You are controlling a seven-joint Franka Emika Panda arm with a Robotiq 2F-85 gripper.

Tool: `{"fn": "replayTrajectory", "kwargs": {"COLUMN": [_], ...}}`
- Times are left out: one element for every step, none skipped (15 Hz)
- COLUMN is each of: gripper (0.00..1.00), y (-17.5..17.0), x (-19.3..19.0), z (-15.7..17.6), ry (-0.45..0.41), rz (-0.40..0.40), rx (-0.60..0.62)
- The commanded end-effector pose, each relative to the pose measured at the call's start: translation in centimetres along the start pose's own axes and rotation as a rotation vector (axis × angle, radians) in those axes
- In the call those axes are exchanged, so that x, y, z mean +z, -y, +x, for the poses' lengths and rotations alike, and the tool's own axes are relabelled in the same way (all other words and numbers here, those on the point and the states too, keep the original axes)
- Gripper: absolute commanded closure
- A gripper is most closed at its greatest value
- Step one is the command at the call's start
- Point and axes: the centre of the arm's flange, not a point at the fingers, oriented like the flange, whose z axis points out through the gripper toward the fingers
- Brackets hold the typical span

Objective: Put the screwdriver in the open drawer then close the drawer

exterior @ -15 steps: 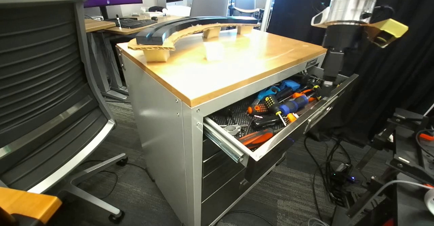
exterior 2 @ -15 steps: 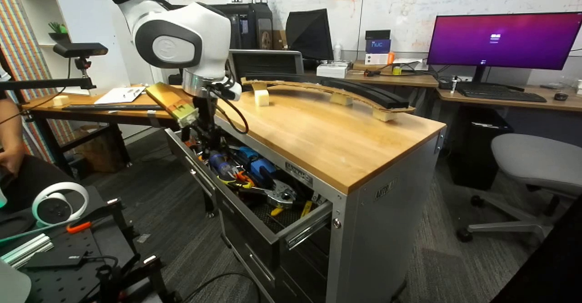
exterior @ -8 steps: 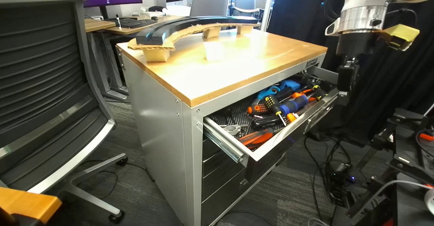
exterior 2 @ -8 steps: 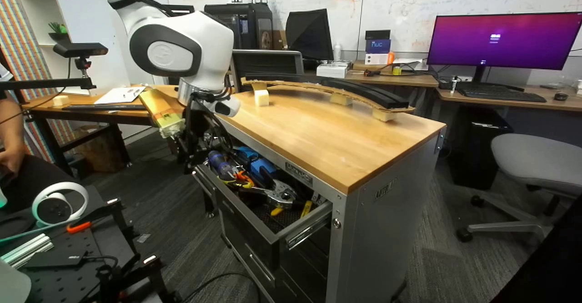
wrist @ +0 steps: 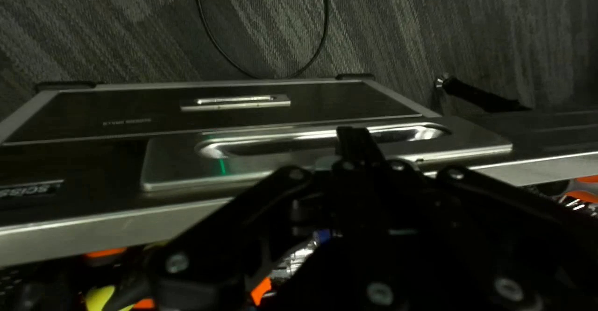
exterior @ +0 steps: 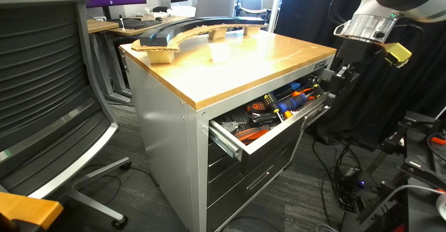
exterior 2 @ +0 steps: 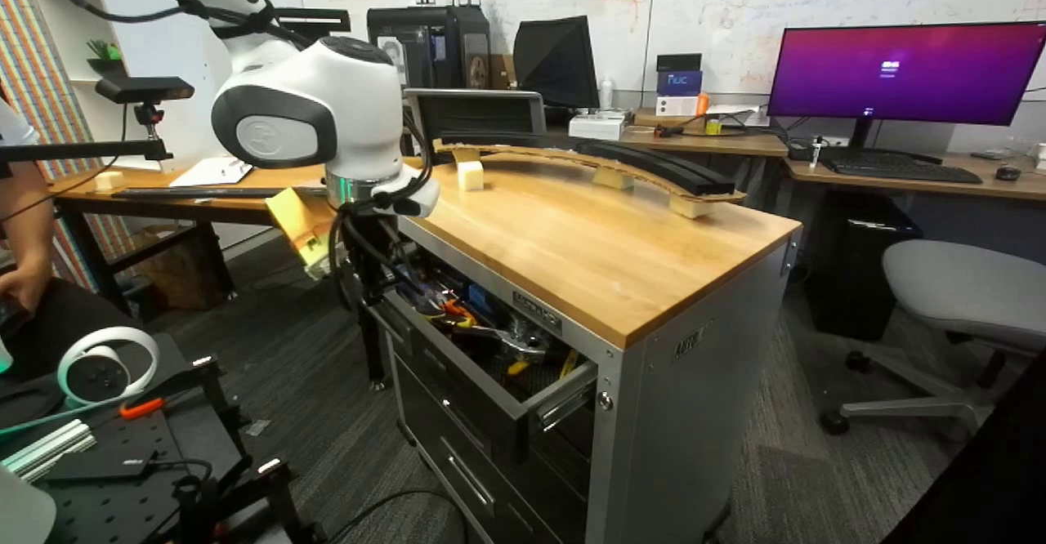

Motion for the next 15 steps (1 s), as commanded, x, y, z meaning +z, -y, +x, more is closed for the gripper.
{"fn": "replayTrajectory", "kwargs": {"gripper": [0.93,0.92,0.93,0.93,0.94,0.93,0.94,0.92,0.93,0.92,0.94,0.93,0.94,0.92,0.68], "y": [0.2,0.6,0.7,1.0,1.0,1.1,1.3,1.4,1.6,1.9,2.0,2.2,2.2,2.4,2.9], "x": [1.7,1.3,1.3,1.4,1.8,2.0,2.2,2.3,2.3,2.4,2.4,2.4,2.1,1.8,0.8], "z": [1.9,2.5,2.9,3.2,3.5,3.7,4.1,4.5,4.8,5.3,5.6,6.0,6.3,6.5,6.4], "ry": [-0.184,-0.232,-0.276,-0.304,-0.320,-0.337,-0.352,-0.371,-0.386,-0.401,-0.415,-0.430,-0.447,-0.454,-0.438], "rz": [-0.034,-0.024,-0.028,-0.028,-0.034,-0.036,-0.039,-0.042,-0.040,-0.045,-0.043,-0.043,-0.044,-0.037,-0.007], "rx": [-0.038,-0.028,-0.023,-0.017,-0.012,-0.009,-0.007,-0.007,-0.007,-0.013,-0.016,-0.018,-0.017,-0.018,-0.017]}}
